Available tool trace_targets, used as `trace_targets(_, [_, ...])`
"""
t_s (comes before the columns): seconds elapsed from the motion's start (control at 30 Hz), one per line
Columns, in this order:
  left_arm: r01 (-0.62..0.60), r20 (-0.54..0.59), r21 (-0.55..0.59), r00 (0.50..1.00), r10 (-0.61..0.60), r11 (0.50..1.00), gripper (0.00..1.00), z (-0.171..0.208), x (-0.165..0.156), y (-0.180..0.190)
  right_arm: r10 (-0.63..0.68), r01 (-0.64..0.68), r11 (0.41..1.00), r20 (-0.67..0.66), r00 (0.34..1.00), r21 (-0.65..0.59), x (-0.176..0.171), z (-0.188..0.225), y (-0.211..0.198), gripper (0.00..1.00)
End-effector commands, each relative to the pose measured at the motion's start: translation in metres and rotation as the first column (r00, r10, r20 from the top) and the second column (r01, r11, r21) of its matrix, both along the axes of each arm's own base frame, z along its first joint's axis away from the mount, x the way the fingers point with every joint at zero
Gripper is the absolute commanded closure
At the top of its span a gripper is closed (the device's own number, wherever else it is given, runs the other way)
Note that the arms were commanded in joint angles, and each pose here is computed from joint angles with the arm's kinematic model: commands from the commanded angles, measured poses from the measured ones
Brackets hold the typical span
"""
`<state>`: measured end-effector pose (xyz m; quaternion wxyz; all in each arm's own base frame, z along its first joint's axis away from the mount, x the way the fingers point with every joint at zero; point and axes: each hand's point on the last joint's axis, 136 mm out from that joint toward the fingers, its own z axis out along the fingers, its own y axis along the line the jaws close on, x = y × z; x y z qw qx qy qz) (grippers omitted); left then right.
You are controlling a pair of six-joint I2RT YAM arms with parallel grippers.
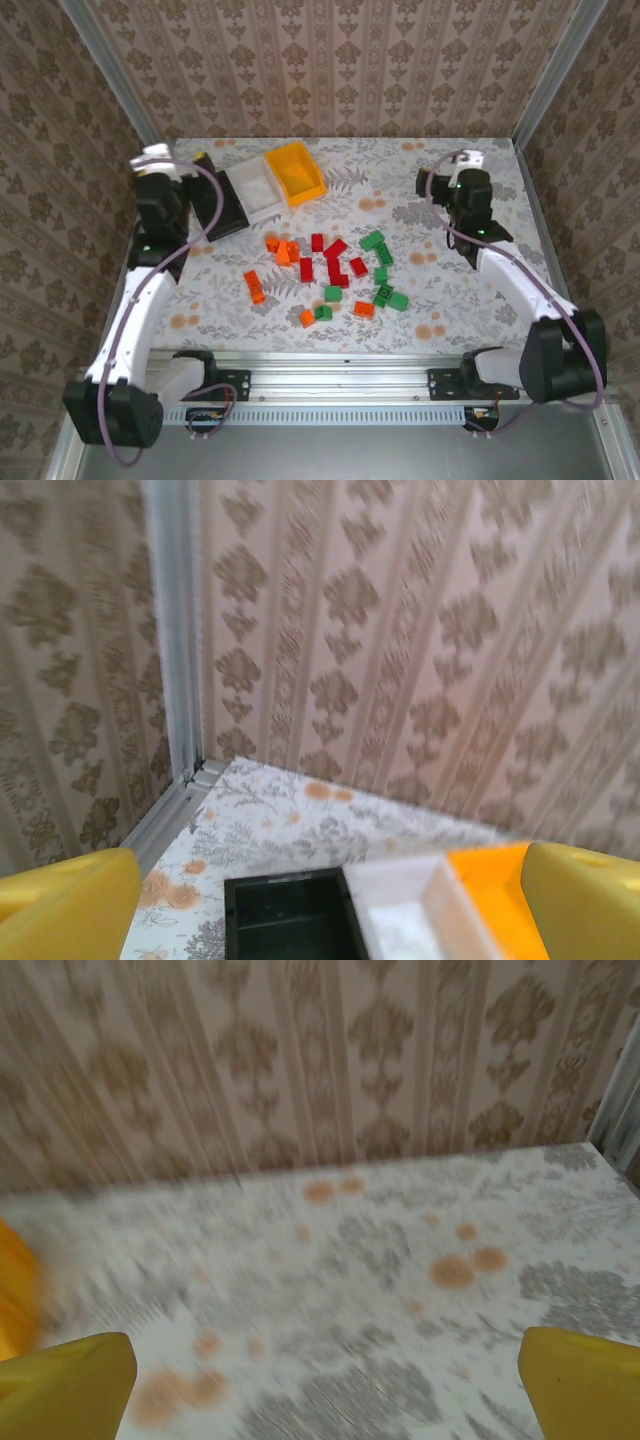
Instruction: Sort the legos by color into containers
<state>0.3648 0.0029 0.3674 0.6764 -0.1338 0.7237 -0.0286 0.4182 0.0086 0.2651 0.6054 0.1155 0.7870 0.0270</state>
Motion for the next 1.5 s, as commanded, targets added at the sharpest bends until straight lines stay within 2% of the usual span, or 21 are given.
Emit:
trace_targets(0.0, [-0.120,-0.132,-0.259,0.987,0.088,0.958,0.00,-0.056,-0.017,0.024,-0.038,0.086,0.956,-0.171,0.985,0.282,-0.022,-0.064,-0.014,0.00])
trace_targets(0.07, [-0.108,-0.107,-0.340,0.991,0.075,0.934,0.00,-0.064,-0.015,0.033,0.007,0.058,0.945,-0.197,0.980,0.323,-0.025,-0.070,-0.012,0.02])
trace_targets(0.1, [-0.137,-0.162,-0.338,0.983,0.086,0.931,0.07,-0.074,-0.012,0.039,0.006,0.068,0.950,-0.233,0.973,0.306,-0.027,-0.074,-0.013,0.05])
trace_targets(0.13, [-0.191,-0.244,-0.321,0.963,0.114,0.928,0.18,-0.085,-0.009,0.045,0.010,0.067,0.953,-0.253,0.967,0.295,-0.027,-0.076,-0.012,0.09])
trace_targets(0.17, [-0.235,-0.348,-0.290,0.929,0.127,0.928,0.22,-0.099,-0.003,0.049,0.013,0.070,0.954,-0.271,0.963,0.292,-0.027,-0.080,-0.012,0.11])
trace_targets(0.23, [-0.241,-0.509,-0.244,0.856,0.087,0.939,0.25,-0.121,0.017,0.046,0.039,0.053,0.949,-0.282,0.959,0.311,-0.024,-0.085,-0.007,0.18])
trace_targets(0.3, [-0.210,-0.622,-0.220,0.783,0.029,0.953,0.36,-0.141,0.042,0.038,0.084,0.019,0.943,-0.296,0.951,0.331,-0.021,-0.091,0.002,0.25])
trace_targets(0.37, [-0.243,-0.704,-0.200,0.710,0.033,0.949,0.44,-0.166,0.056,0.041,0.105,0.002,0.944,-0.307,0.946,0.331,-0.020,-0.095,0.007,0.28])
trace_targets(0.5, [-0.287,-0.805,-0.148,0.591,0.054,0.947,0.48,-0.209,0.075,0.050,0.105,0.001,0.949,-0.319,0.942,0.315,-0.021,-0.096,0.010,0.27])
trace_targets(0.6, [-0.289,-0.835,-0.116,0.547,0.065,0.950,0.51,-0.227,0.085,0.053,0.105,-0.002,0.951,-0.317,0.943,0.310,-0.021,-0.095,0.011,0.27])
trace_targets(0.73, [-0.271,-0.861,-0.117,0.507,0.038,0.955,0.53,-0.253,0.094,0.048,0.118,-0.010,0.949,-0.323,0.939,0.316,-0.020,-0.096,0.013,0.27])
trace_targets(0.87, [-0.250,-0.880,-0.098,0.474,0.034,0.963,0.62,-0.276,0.104,0.047,0.144,-0.031,0.942,-0.321,0.936,0.334,-0.019,-0.098,0.021,0.29])
trace_targets(0.97, [-0.197,-0.883,-0.062,0.467,0.038,0.978,0.65,-0.285,0.110,0.041,0.166,-0.049,0.942,-0.333,0.928,0.333,-0.019,-0.100,0.027,0.30])
trace_targets(1.1, [-0.111,-0.877,0.058,0.469,0.104,0.992,0.71,-0.283,0.115,0.035,0.197,-0.080,0.942,-0.344,0.918,0.325,-0.021,-0.100,0.039,0.31])
trace_targets(1.17, [-0.069,-0.875,0.098,0.469,0.119,0.993,0.77,-0.284,0.118,0.029,0.215,-0.102,0.944,-0.347,0.913,0.315,-0.022,-0.099,0.047,0.31])
trace_targets(1.33, [0.014,-0.858,0.130,0.502,0.105,0.991,0.82,-0.285,0.130,0.006,0.237,-0.135,0.952,-0.379,0.895,0.276,-0.025,-0.104,0.062,0.31])
trace_targets(1.47, [0.110,-0.850,0.188,0.516,0.106,0.976,0.91,-0.287,0.142,-0.018,0.260,-0.158,0.950,-0.403,0.878,0.270,-0.031,-0.110,0.074,0.31])
